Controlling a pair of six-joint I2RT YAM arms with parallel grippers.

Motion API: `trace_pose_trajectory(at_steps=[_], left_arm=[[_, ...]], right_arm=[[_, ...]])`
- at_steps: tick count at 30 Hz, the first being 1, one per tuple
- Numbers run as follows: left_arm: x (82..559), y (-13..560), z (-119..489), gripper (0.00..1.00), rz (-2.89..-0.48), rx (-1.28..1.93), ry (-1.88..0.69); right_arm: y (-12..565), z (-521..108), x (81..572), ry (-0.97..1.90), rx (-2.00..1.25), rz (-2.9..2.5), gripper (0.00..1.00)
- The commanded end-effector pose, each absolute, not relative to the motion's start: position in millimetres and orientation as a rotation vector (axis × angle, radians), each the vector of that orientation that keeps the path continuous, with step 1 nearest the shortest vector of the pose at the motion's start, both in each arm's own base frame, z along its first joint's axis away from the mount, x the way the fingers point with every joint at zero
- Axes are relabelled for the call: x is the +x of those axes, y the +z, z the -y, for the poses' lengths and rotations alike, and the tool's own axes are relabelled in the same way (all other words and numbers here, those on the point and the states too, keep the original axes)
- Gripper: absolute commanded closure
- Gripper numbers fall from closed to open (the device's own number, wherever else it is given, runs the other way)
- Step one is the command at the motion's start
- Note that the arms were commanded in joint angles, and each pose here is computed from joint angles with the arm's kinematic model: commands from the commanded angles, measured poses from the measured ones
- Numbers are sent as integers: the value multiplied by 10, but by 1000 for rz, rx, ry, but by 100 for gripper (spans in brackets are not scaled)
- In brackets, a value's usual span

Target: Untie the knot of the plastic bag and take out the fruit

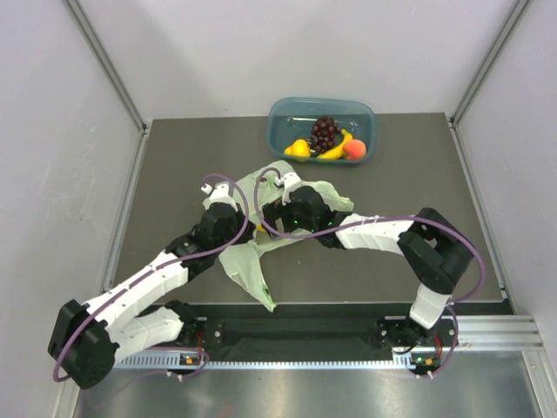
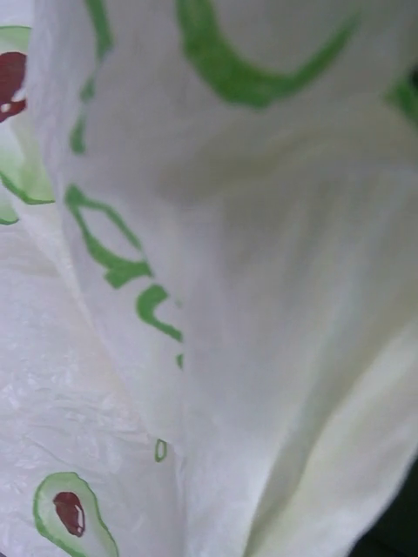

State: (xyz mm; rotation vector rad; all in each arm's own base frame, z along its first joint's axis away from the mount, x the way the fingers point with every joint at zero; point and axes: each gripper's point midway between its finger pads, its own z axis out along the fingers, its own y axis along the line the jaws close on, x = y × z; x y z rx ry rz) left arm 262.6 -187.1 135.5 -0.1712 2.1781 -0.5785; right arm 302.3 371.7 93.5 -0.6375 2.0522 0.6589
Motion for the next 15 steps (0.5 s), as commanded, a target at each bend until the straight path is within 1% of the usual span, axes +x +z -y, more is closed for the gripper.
trace_pose_trajectory(at_steps=[1, 8, 15], left_arm=[[2671, 1486, 1853, 100, -2126, -191, -586], [2674, 1451, 1853, 100, -2138, -195, -578], [2642, 1474, 1838, 100, -2121, -199, -596]], right_arm=[[1282, -3975, 3288, 667, -604, -1860, 1], [1021, -4310, 3238, 762, -789, -1816, 1], [1026, -4487, 3207, 820, -882, -1708, 0]])
